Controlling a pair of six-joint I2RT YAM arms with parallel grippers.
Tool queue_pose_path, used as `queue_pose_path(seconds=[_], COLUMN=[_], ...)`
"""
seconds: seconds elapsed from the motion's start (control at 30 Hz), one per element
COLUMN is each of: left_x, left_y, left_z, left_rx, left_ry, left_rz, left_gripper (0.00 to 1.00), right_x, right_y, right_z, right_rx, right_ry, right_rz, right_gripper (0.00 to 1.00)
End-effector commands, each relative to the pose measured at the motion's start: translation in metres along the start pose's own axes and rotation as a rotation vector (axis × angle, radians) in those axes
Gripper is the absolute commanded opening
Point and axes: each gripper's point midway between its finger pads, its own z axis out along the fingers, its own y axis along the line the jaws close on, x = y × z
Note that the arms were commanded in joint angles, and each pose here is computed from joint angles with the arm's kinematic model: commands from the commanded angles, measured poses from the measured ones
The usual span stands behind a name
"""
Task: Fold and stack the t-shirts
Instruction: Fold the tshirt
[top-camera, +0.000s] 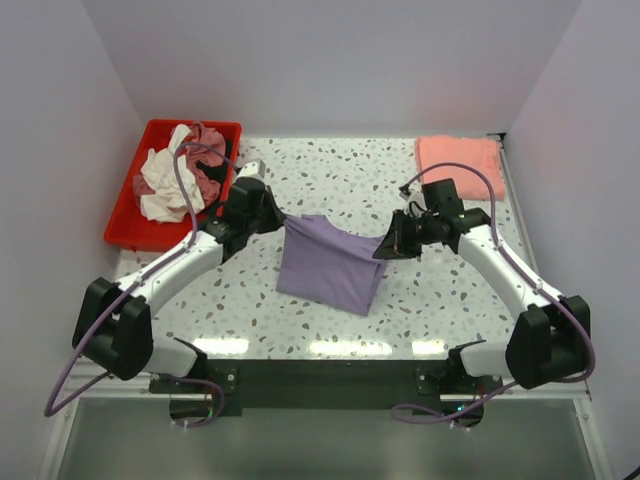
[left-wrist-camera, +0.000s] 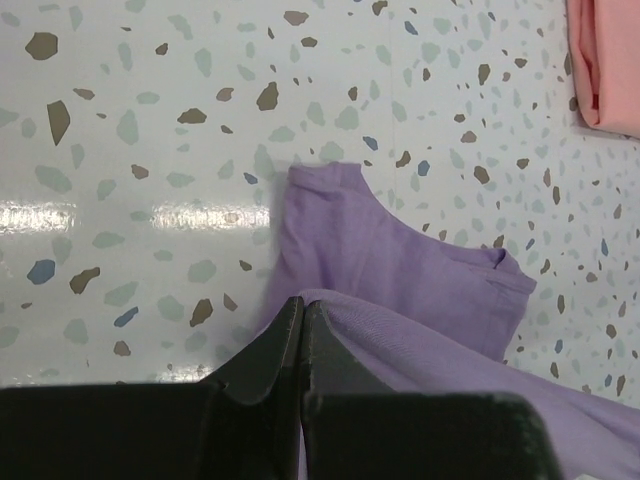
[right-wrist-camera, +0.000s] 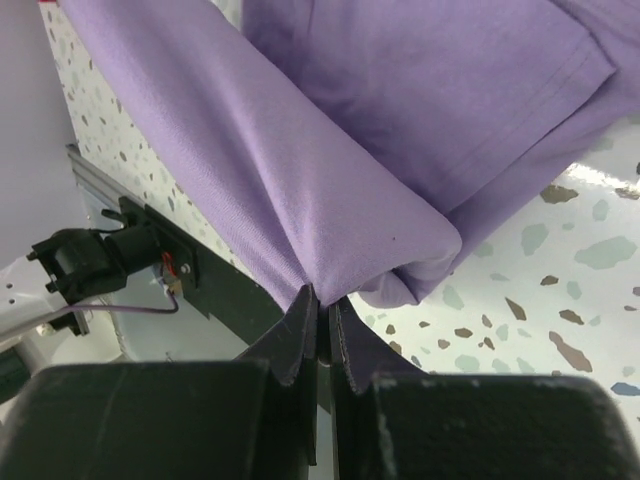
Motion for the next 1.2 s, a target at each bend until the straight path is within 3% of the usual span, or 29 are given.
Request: queue_pose_path(seconds=[0.0,0.57,0.83,0.9,0.93,0.97,1.0,1.03,1.07,1.1,1.17], left_x=[-0.042,-0.019,-0.007,-0.005,-0.005,-0.007,-0.008,-0.011,-0.013,-0.019,-0.028], left_y=[-0.002,-0.001,-0.003,-0.005,-0.007,-0.011,-0.012,-0.014,-0.016,-0.019,-0.024], left_z=[0.013,0.091,0.121,0.126,0.127,0.127,0.126,0.125,0.123,0.117,0.105], left_rx=[-0.019,-0.033,-0.018,-0.006,0.001,0.016,0.021,0.030,0.034,0.044,0.060], left_ry=[-0.117,0.020,0.079,0.093,0.097,0.099,0.100,0.094,0.090,0.074,0.051], left_rz=[0.013,0.063,0.078,0.088,0.092,0.096,0.102,0.109,0.112,0.114,0.121], left_gripper=[0.00,0.00,0.00,0.17,0.28,0.47,0.58,0.69,0.85,0.95,1.00], right_x=[-0.015,-0.047,-0.055,-0.059,-0.060,-0.063,-0.066,-0.070,-0.073,-0.077,-0.080], right_y=[-0.012,-0.057,-0.078,-0.085,-0.086,-0.088,-0.086,-0.087,-0.086,-0.080,-0.075], right_z=[0.004,0.038,0.044,0.043,0.042,0.040,0.036,0.032,0.028,0.021,0.013], right_rx=[0.025,0.111,0.172,0.208,0.222,0.236,0.243,0.263,0.267,0.262,0.258], right_ry=[-0.024,-0.058,-0.071,-0.090,-0.096,-0.107,-0.125,-0.144,-0.158,-0.181,-0.202], right_rz=[0.005,0.113,0.173,0.184,0.182,0.178,0.168,0.158,0.143,0.123,0.085], right_gripper=[0.02,0.02,0.08,0.20,0.43,0.49,0.53,0.63,0.68,0.71,0.90])
